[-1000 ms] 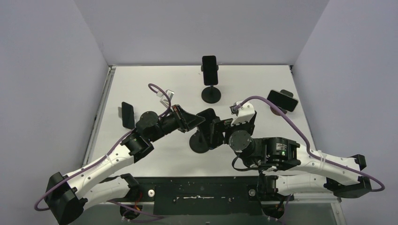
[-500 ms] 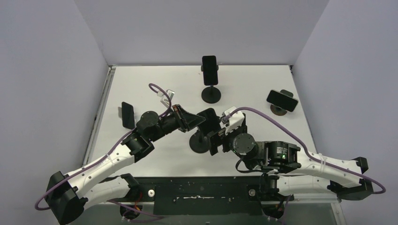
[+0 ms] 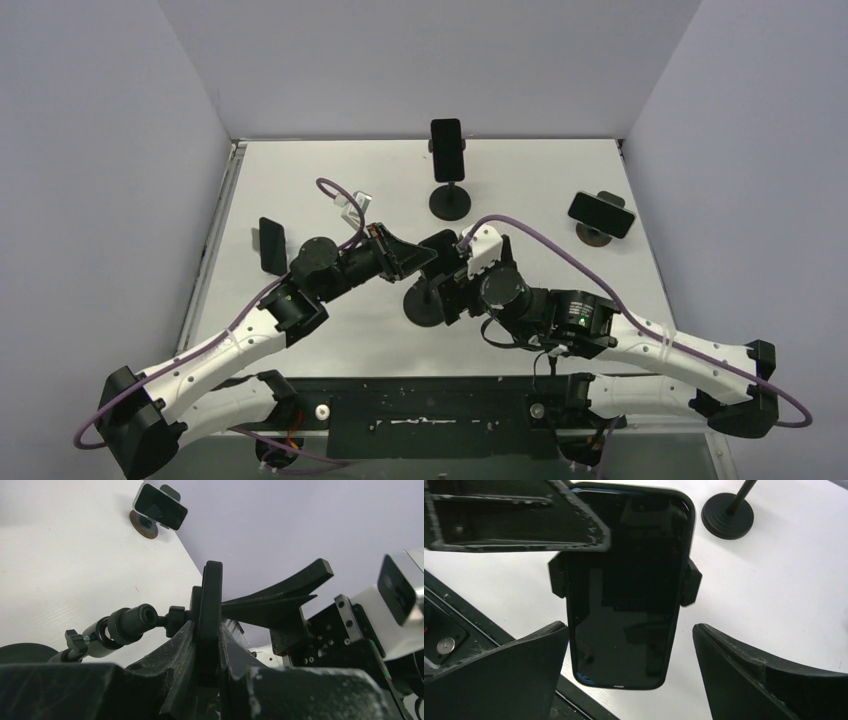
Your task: Remove the phone from the phone stand
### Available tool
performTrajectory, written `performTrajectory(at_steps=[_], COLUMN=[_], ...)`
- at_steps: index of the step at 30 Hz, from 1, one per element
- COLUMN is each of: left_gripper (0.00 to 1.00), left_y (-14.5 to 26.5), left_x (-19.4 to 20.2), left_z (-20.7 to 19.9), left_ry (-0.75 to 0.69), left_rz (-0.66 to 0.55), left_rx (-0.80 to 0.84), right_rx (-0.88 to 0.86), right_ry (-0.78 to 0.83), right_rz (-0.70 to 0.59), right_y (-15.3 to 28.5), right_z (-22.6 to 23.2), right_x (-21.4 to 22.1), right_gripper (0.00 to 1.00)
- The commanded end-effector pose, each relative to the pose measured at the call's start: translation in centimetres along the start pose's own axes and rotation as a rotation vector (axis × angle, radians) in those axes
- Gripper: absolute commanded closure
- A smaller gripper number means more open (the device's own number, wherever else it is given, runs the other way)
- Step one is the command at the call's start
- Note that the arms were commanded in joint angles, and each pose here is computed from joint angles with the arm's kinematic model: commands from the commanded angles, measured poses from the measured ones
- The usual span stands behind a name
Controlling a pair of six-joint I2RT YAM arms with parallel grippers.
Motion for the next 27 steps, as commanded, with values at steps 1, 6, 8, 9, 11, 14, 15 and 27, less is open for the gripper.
performTrajectory(at_steps=[1, 6, 8, 9, 11, 14, 15, 27], left_gripper=[1.00, 1.00, 1.00, 1.00, 1.00, 1.00, 1.00, 1.00], left_y=[0.3, 0.4, 0.3, 0.3, 0.2, 0.2, 0.2, 0.4], left_x=[0.4, 0.4, 0.4, 0.4, 0.4, 0.4, 0.4, 0.4], left_z=[2.9, 3.1, 3.1, 3.1, 3.2, 3.0, 3.0, 3.1], left_ry=[0.019, 0.021, 0.022, 0.024, 0.027, 0.027, 0.029, 0.034], left_rz=[0.007, 0.005, 0.004, 0.005, 0.005, 0.006, 0.006, 0.008], left_rx=[-0.138, -0.143, -0.144, -0.144, -0.143, -0.141, -0.141, -0.153], right_rx=[-0.046, -0.136, -0.142, -0.142, -0.142, -0.128, -0.119, -0.070], right_ry=[-0.030, -0.030, -0.027, -0.021, -0.012, 0.009, 0.017, 0.163], right_rz=[0.009, -0.020, -0.019, -0.016, -0.008, 0.007, 0.011, 0.092], right_y=[-0.6, -0.5, -0.6, -0.7, -0.8, -1.0, -1.0, -2.0], right_z=[-1.3, -0.4, -0.3, -0.2, -0.2, -0.4, -0.5, -0.9], right_x=[0.9, 0.6, 0.6, 0.7, 0.8, 1.1, 1.2, 2.6], right_gripper=[0.00, 0.00, 0.00, 0.00, 0.00, 0.00, 0.00, 0.00])
Point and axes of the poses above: each gripper's point midway between its finger pads, its own y axis back along the fingers, its own z axis along the line the jaws close on, x = y × z, the point moved 5 cm from there along y, back along the fingers, and after that the axes turned 12 degrees about y, right-handed, at the moved point
